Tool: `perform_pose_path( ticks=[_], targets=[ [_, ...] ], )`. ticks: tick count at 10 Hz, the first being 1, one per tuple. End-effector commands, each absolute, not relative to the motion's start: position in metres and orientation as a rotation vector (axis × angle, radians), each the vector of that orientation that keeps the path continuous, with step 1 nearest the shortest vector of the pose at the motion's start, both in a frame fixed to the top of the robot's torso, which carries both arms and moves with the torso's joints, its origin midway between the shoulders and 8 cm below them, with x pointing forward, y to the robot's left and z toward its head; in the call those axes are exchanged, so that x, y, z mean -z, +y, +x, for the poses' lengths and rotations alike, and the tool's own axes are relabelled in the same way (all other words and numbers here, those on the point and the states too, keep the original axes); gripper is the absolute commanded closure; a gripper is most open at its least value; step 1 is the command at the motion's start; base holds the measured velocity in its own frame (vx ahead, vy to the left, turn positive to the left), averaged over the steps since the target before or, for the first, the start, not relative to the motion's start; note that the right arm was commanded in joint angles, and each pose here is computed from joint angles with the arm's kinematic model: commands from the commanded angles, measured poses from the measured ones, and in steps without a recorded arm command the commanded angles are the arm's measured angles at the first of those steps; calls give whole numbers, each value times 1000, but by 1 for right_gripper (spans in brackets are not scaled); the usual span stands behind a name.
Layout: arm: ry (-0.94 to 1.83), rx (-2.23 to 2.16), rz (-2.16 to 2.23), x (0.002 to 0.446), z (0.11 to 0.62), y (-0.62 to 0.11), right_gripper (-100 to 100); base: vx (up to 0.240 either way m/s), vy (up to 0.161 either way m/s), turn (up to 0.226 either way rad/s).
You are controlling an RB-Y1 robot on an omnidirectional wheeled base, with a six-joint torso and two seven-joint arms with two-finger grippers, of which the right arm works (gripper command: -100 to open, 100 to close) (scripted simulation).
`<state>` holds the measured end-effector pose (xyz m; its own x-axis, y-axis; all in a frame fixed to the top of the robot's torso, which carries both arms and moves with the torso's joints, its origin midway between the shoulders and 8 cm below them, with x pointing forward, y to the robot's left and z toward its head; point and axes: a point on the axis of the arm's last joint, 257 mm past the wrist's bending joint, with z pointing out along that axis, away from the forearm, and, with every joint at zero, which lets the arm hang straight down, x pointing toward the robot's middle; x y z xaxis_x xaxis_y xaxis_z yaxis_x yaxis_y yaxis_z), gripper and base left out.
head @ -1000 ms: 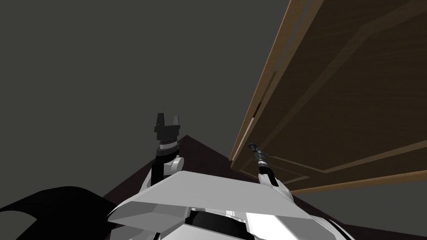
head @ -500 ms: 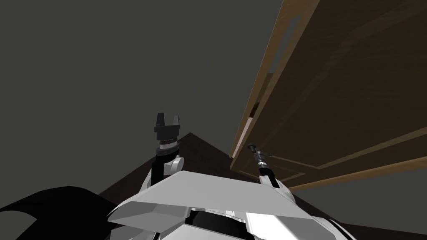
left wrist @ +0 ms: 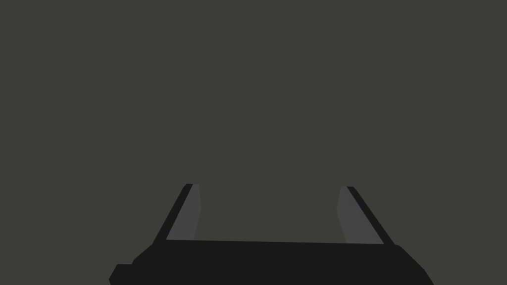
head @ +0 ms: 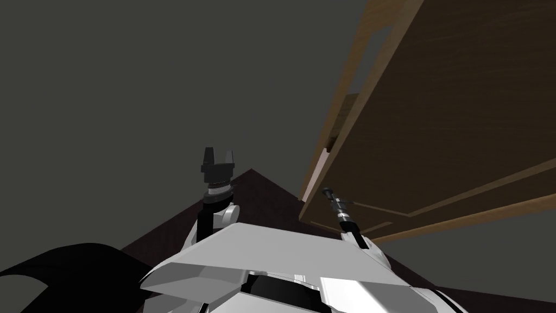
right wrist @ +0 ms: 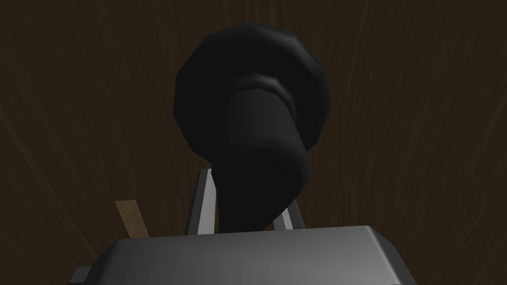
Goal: Pull the door open
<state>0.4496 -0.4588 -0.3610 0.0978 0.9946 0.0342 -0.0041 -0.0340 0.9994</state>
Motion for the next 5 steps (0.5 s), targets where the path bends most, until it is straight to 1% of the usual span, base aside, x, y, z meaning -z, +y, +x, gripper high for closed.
perform_pose_path(
  ticks=[1, 3, 4, 5],
  targets=[
    [1145, -1188, 1262, 360, 444, -454, 100, -290, -64, 100],
    [1173, -1217, 1247, 360, 439, -449, 100, -269, -72, 100],
    [1166, -1204, 1254, 362, 440, -451, 100, -122, -26, 16],
    [1173, -1207, 1260, 365, 441, -447, 100, -185, -61, 107]
  ],
)
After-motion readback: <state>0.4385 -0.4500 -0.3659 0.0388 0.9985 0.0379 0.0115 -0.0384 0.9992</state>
